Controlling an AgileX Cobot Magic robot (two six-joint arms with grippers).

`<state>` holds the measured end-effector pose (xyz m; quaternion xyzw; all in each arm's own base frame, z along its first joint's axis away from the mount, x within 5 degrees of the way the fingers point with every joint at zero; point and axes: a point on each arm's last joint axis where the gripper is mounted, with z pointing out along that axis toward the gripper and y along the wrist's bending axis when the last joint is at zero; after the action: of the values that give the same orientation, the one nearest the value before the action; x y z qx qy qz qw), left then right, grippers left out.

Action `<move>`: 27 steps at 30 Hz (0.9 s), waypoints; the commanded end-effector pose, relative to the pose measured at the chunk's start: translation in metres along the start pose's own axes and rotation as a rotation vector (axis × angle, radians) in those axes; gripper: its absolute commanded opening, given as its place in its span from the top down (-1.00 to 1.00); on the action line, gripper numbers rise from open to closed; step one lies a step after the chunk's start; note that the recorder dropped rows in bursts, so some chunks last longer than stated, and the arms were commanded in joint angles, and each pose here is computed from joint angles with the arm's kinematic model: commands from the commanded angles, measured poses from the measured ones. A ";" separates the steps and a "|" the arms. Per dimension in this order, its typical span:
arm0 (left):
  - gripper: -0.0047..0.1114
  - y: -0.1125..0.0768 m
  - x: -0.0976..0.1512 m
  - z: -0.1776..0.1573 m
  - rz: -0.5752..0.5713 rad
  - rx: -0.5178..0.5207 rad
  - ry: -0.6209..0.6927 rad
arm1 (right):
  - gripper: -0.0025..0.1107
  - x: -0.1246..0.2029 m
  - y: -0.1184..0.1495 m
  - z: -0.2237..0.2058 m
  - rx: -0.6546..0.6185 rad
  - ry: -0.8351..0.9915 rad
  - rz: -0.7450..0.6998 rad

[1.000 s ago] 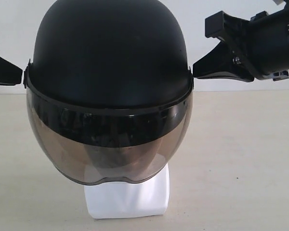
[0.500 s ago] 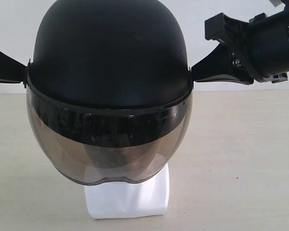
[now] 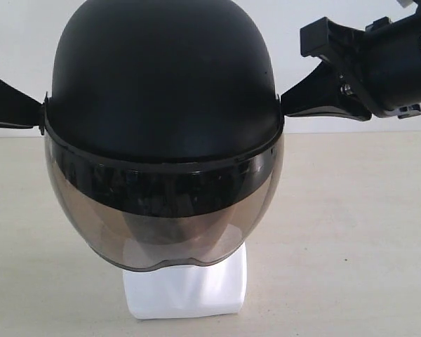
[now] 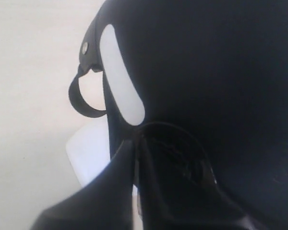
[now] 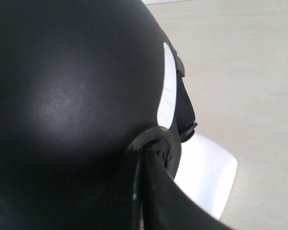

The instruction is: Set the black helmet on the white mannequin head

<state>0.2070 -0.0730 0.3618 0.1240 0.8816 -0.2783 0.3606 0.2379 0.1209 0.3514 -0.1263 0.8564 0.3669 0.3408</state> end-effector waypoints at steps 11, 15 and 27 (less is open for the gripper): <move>0.84 -0.005 -0.001 0.006 -0.036 0.074 -0.006 | 0.96 0.001 0.009 -0.005 -0.043 0.004 0.019; 0.84 -0.003 -0.002 0.009 -0.043 0.068 -0.006 | 0.96 0.001 0.016 -0.015 -0.050 -0.022 0.006; 0.84 0.002 -0.006 0.014 -0.053 0.047 -0.032 | 0.96 0.007 0.022 -0.022 -0.080 0.016 0.013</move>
<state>0.2192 -0.0758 0.3591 0.1065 0.8739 -0.2957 0.3709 0.2176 0.1187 0.3664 -0.1308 0.8486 0.3887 0.3340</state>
